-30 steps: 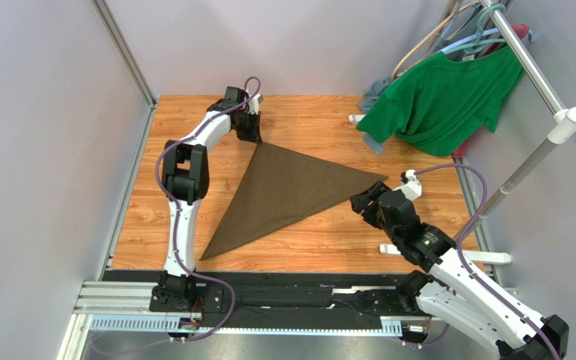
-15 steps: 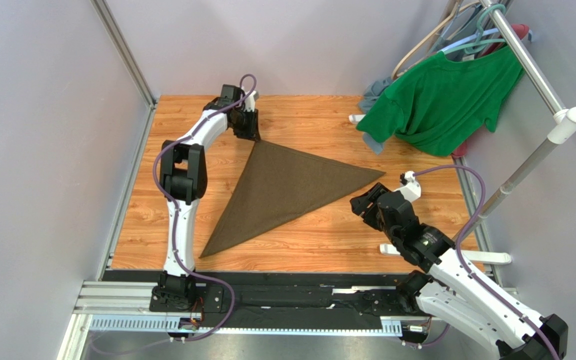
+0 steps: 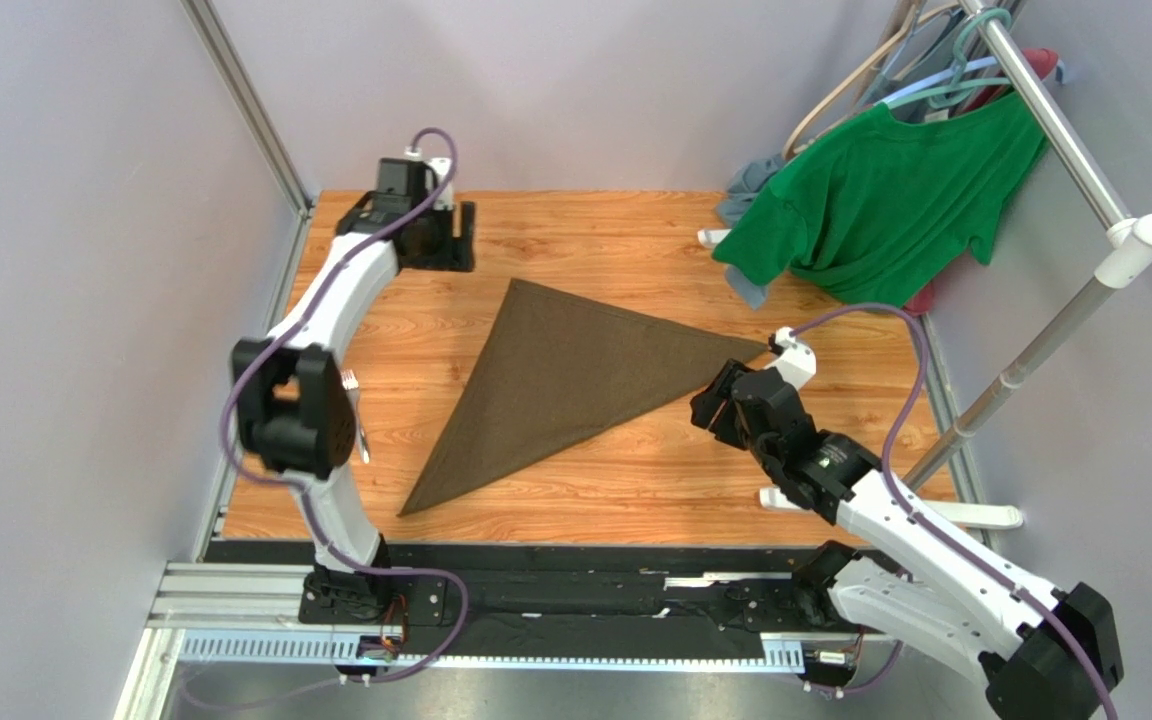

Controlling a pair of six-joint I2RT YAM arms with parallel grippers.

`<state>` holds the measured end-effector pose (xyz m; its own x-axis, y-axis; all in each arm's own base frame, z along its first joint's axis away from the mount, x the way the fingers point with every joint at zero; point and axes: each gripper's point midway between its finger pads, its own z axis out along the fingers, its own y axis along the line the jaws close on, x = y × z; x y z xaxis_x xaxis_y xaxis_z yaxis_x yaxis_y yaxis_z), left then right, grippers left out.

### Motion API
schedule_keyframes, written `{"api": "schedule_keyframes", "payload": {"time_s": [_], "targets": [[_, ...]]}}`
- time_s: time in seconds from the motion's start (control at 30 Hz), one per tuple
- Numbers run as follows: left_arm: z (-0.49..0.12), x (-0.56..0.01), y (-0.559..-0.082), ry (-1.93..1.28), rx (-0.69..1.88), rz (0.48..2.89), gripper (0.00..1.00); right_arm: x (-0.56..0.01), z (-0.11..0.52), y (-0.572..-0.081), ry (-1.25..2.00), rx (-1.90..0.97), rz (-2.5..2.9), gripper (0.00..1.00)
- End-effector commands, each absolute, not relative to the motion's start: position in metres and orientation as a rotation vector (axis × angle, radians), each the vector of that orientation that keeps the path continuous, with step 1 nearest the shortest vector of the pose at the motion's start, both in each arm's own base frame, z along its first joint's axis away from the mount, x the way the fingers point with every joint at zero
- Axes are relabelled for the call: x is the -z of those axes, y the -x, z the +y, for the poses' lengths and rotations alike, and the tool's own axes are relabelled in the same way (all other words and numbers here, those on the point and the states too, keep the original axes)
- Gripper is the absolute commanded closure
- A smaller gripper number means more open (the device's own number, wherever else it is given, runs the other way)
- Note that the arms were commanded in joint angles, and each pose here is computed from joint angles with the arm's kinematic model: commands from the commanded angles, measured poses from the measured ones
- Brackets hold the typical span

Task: Fold the napkin, place the utensils inside, and roll it up
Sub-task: Grab a utensil with the left arm

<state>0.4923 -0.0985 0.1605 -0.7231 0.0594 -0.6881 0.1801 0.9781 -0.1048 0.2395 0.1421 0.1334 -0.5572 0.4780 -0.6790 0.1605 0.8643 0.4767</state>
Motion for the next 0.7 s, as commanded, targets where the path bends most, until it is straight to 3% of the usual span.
{"api": "schedule_keyframes", "payload": {"time_s": [0.0, 0.23, 0.67], "targets": [[-0.010, -0.175, -0.431, 0.091, -0.011, 2.370, 0.21, -0.169, 0.155, -0.268, -0.303, -0.443, 2.052, 0.41], [0.059, -0.150, -0.329, 0.475, -0.076, 2.423, 0.27, -0.183, 0.170, -0.286, -0.232, -0.601, 2.041, 0.41], [0.075, -0.064, -0.314, 0.621, 0.018, 2.631, 0.41, -0.197, 0.137, -0.288, -0.277, -0.681, 1.987, 0.40]]}}
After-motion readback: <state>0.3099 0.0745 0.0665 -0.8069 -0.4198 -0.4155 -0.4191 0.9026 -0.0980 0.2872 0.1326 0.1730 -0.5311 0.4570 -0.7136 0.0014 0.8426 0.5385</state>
